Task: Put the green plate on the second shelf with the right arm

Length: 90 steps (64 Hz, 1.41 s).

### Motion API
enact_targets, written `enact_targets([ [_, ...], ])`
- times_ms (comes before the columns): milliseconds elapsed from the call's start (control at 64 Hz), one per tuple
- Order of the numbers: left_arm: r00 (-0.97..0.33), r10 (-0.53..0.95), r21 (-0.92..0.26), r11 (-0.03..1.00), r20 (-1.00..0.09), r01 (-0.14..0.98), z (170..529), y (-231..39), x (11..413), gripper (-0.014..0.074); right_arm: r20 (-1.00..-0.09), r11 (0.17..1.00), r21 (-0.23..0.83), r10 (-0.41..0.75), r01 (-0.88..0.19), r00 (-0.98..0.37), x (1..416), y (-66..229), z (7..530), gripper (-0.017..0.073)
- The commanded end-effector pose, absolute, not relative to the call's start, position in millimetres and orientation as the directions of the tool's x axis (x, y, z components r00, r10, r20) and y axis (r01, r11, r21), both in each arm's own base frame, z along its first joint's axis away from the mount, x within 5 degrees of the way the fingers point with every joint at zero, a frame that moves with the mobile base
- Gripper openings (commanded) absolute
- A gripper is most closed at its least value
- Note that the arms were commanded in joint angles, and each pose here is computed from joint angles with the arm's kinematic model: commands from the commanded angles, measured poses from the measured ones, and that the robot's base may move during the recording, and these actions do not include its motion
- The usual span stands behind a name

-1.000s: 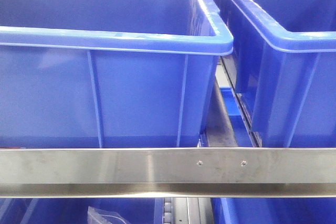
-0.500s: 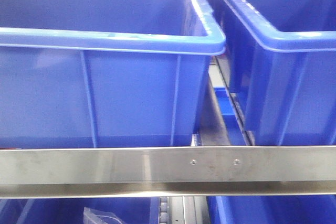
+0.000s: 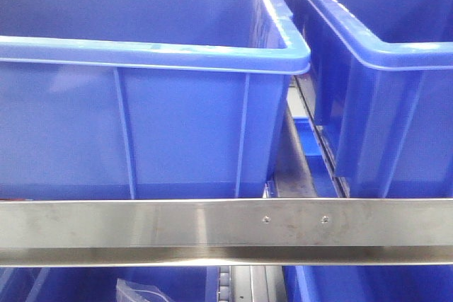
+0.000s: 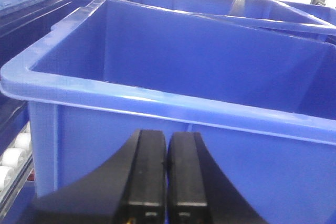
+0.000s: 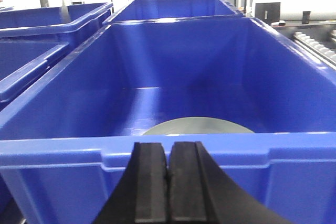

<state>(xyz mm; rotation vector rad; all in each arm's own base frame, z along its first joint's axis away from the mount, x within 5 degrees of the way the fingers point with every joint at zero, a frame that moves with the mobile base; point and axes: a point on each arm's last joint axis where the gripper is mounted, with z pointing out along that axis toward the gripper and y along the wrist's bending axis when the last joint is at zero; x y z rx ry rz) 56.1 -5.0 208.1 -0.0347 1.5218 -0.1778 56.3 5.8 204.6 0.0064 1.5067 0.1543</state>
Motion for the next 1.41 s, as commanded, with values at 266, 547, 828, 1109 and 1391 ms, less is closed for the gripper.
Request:
enact_targets([
  [266, 0.101, -0.155, -0.144, 0.984, -0.983, 0.104, 203.3, -4.9, 56.0, 0.013, -0.989, 0.992, 0.128, 0.128, -0.006, 0.071, 54.9, -2.9, 208.6, 0.0056],
  [547, 0.101, -0.155, -0.144, 0.984, -0.983, 0.104, 203.3, -4.9, 56.0, 0.013, -0.996, 0.997, 0.047, 0.052, -0.062, 0.079, 54.7, 2.8, 209.5, 0.0056],
  [828, 0.101, -0.155, -0.144, 0.984, -0.983, 0.104, 203.3, -4.9, 56.0, 0.013, -0.995, 0.997, 0.038, 0.045, -0.072, 0.091, 54.5, 3.7, 210.3, 0.0056],
  [1109, 0.101, -0.155, -0.144, 0.984, -0.983, 0.104, 203.3, -4.9, 56.0, 0.013, -0.996, 0.997, -0.022, -0.015, -0.068, 0.093, 54.6, 3.8, 210.2, 0.0056],
  [1391, 0.101, -0.155, -0.144, 0.984, -0.983, 0.104, 203.3, -4.9, 56.0, 0.013, -0.997, 0.997, -0.021, -0.017, -0.069, 0.069, 54.7, 3.9, 208.2, 0.0056],
])
